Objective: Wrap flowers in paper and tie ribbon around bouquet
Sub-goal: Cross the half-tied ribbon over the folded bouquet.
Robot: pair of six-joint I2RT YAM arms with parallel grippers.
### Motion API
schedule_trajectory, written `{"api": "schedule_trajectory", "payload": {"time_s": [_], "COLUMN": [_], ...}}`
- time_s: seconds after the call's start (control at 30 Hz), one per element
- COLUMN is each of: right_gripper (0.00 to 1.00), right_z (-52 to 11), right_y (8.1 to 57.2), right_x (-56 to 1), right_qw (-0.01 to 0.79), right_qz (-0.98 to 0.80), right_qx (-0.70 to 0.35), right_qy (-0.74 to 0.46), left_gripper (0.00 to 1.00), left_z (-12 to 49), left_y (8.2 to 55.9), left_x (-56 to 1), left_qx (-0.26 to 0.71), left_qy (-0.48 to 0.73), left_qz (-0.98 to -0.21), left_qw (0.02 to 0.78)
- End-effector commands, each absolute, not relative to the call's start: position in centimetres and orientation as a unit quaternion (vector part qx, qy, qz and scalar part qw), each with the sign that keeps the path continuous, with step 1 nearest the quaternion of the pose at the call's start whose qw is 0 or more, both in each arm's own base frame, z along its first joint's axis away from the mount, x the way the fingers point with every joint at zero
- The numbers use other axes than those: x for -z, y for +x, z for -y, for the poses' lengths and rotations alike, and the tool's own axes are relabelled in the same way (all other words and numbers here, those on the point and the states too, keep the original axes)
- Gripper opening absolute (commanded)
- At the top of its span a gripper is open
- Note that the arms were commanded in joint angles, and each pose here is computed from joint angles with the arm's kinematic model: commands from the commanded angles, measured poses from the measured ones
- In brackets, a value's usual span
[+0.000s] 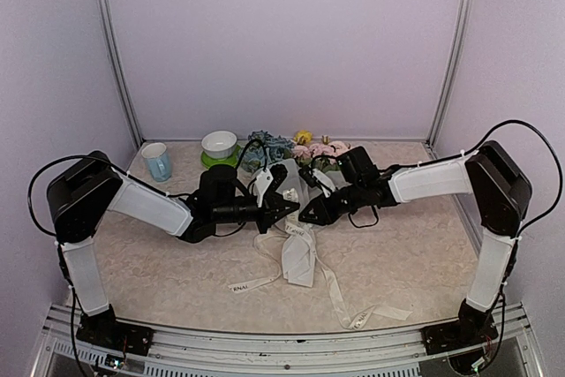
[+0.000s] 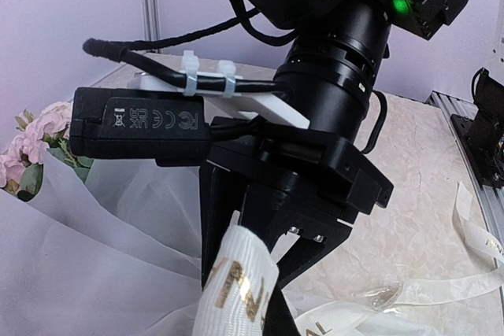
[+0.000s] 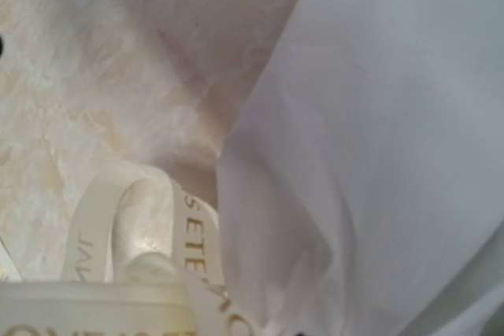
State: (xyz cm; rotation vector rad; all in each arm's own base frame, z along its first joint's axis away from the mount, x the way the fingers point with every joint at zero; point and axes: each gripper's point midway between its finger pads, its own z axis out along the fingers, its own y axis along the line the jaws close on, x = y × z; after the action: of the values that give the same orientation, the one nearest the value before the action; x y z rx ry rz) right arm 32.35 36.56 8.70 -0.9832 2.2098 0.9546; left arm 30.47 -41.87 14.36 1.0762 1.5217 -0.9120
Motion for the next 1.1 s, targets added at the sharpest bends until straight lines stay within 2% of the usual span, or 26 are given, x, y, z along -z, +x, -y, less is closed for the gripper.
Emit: {"api": "schedule_trajectory", "payload": {"time_s": [0.0,0.13,0.53,0.87,1.0,1.07], "right_gripper": [0.18,0.01,0.00,0.00,0.00,0.00], "right_z": [-36.6,-36.0,-34.8,-34.1,-34.1,-34.2], "right_y": [32.4,32.9,33.2,31.6,31.5,31.5], "right_x": [-10.5,-9.9,-14.5,-13.1,-11.8,-11.6], "right_qw": [0.283,0.282,0.343,0.329,0.317,0.313], "right_qz": [-0.815,-0.825,-0.820,-0.822,-0.828,-0.828], "right_qx": [-0.346,-0.321,-0.339,-0.369,-0.369,-0.373], "right_qy": [-0.370,-0.369,-0.309,-0.283,-0.278,-0.278], "left_gripper": [0.00,0.00,0.00,0.00,0.17,0.43], "left_z": [41.6,41.4,39.6,39.3,38.7,37.7], "left_y": [30.6,30.8,31.5,32.3,33.1,33.7], "left_x": [-14.7,-14.7,-12.8,-10.0,-8.7,-8.8], "left_qx": [0.379,0.378,0.407,0.422,0.424,0.423], "left_qy": [0.448,0.445,0.395,0.363,0.325,0.298], "left_qz": [-0.627,-0.630,-0.660,-0.694,-0.721,-0.729], "left_qw": [0.512,0.512,0.492,0.456,0.442,0.447]}}
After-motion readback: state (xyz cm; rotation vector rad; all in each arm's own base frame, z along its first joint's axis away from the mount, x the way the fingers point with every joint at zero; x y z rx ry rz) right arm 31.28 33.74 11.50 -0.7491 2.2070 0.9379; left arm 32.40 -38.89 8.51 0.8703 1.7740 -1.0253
